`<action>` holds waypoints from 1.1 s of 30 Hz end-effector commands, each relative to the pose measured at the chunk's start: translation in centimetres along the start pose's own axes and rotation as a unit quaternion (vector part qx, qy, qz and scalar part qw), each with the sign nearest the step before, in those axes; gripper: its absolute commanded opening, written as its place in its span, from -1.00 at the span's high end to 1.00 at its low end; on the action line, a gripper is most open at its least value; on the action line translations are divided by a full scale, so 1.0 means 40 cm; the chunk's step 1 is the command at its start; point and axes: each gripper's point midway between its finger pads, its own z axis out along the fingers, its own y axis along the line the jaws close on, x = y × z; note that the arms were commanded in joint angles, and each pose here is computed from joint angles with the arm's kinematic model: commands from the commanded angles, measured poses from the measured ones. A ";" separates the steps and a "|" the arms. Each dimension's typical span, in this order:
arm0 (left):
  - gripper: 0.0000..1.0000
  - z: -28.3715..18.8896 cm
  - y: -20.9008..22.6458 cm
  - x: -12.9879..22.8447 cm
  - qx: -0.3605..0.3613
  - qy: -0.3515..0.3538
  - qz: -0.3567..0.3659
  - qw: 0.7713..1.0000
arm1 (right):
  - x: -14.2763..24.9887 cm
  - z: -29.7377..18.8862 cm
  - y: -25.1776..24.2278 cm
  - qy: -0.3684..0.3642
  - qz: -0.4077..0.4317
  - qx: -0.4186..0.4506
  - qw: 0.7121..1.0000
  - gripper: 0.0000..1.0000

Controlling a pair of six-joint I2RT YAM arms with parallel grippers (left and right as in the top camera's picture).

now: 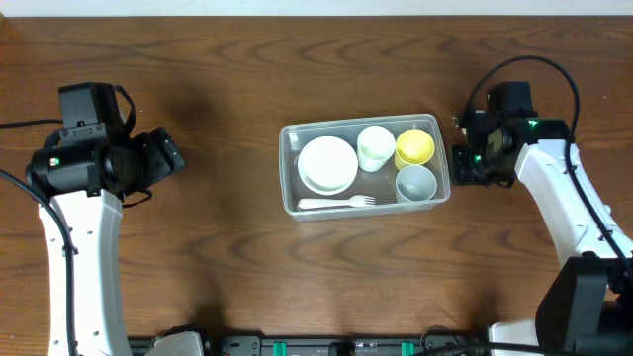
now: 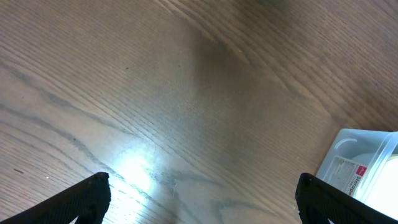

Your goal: Pack container

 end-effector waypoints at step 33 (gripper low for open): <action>-0.90 0.003 0.006 0.002 -0.005 0.002 -0.002 1.000 | 0.039 0.001 0.114 0.027 -0.051 -0.109 0.992 0.58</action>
